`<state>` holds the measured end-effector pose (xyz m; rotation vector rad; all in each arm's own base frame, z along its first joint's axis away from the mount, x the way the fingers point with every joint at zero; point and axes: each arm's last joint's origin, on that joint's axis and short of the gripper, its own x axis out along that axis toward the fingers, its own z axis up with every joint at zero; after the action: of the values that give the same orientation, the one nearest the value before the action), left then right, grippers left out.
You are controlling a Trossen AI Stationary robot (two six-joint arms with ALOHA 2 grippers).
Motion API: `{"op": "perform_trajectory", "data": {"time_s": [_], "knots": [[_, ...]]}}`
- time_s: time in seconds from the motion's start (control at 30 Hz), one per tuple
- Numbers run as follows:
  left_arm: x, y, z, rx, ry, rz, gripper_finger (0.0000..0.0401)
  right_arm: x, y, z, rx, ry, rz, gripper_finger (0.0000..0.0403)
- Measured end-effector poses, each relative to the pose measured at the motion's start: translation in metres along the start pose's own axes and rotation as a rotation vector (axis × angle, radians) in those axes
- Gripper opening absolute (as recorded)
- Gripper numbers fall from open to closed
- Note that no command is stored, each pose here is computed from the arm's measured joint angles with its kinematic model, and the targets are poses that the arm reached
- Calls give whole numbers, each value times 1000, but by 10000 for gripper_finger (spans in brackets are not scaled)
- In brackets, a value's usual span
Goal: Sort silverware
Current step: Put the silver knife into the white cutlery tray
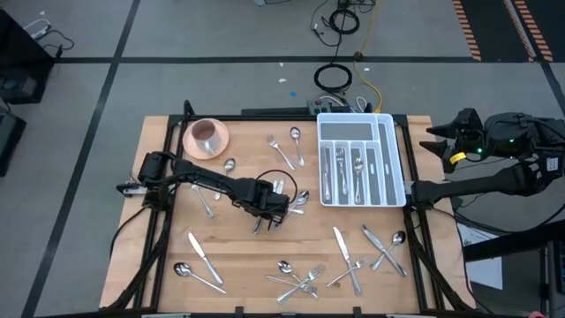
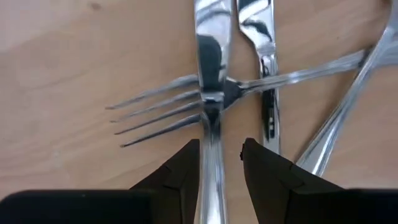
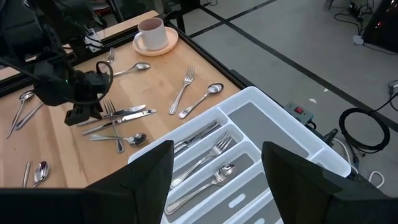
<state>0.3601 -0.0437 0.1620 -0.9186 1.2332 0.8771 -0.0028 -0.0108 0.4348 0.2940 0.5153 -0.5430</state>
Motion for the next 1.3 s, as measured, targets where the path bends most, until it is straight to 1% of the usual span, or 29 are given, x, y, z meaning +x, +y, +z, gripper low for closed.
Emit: {"op": "perform_trajectory", "data": {"time_s": [0.23, 0.4, 0.47, 0.57, 0.6, 0.87, 1.0, 1.17, 1.3], "knots": [[15, -4, -4, -7, 38, 15, 125, 0, 0, 0, -15, 0, 0, 238], [30, -5, -6, 13, 80, 43, 122, 0, 0, 0, -17, -1, 0, 238], [37, -5, -4, 29, 125, 44, 102, 0, 0, 0, -19, -1, 0, 238], [42, -6, -5, 34, 149, 50, 42, 0, 0, 0, -19, -1, 0, 238], [42, -6, -6, 32, 149, 49, 28, 0, 0, 0, -19, -1, 0, 238], [34, -9, -3, 27, 149, 73, 27, 0, 0, 0, -38, -1, 0, 238], [24, -18, -1, 29, 142, 64, 27, 0, 0, 0, -42, -1, 0, 238], [10, -24, 0, 34, 143, 96, 27, 0, 0, 0, -45, -1, -1, 238], [-1, -30, 1, 40, 134, 75, 27, 0, 0, 0, -45, -1, 0, 238]]}}
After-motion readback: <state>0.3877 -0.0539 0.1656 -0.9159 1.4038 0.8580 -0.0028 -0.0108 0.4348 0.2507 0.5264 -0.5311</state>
